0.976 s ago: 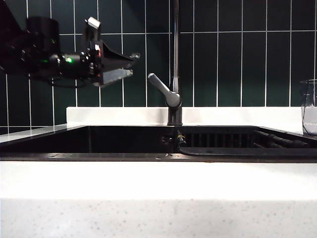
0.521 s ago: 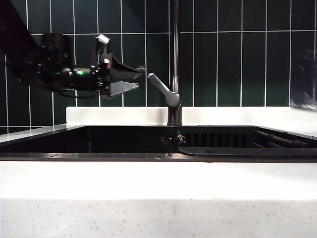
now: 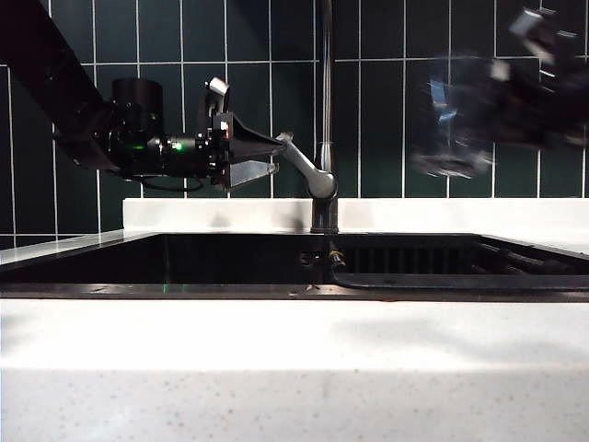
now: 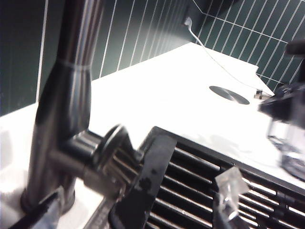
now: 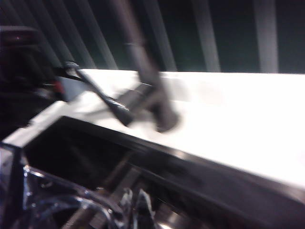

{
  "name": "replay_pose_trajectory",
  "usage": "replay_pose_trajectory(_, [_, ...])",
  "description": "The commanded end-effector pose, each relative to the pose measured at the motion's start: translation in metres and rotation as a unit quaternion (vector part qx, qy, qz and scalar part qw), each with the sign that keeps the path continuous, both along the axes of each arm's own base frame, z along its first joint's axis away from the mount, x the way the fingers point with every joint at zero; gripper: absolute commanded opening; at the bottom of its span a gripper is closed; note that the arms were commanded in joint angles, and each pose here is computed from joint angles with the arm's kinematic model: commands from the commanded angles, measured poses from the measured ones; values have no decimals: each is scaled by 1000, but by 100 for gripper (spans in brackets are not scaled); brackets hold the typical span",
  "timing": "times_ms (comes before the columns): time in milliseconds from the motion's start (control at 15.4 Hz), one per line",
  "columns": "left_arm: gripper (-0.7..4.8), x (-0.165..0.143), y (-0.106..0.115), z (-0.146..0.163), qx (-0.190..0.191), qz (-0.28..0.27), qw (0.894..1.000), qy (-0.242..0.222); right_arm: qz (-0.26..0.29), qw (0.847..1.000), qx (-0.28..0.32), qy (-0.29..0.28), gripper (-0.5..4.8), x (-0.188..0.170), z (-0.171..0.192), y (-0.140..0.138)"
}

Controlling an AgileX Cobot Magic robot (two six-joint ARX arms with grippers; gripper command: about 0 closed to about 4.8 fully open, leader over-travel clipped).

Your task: Pick up the mug next to the sink, go to the faucet to get some water, pour the water into the sink, and finally put the mug back to its place.

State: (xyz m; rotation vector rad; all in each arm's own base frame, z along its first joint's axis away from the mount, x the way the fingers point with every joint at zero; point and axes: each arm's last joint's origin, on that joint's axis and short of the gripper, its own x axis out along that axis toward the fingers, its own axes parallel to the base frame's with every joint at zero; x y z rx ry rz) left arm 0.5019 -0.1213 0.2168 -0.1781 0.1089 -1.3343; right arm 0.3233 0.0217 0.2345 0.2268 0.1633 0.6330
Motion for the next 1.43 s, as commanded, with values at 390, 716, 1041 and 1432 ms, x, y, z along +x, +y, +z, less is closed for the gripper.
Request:
replay_pose_trajectory(390, [366, -3, -4, 6, 3, -41, 999, -26, 84, 994, -60, 27, -5, 23, 78, 72])
replay_pose_trajectory(716, [336, -2, -6, 10, 9, -50, 996, -68, 107, 992, -63, 30, -5, 38, 89, 100])
replay_pose_trajectory(1041, [344, 11, -7, 5, 21, -56, 997, -40, 116, 991, -63, 25, -5, 49, 94, 108])
replay_pose_trajectory(1432, [377, 16, 8, 7, 24, -24, 997, -73, 116, 991, -72, 18, -5, 49, 93, 108])
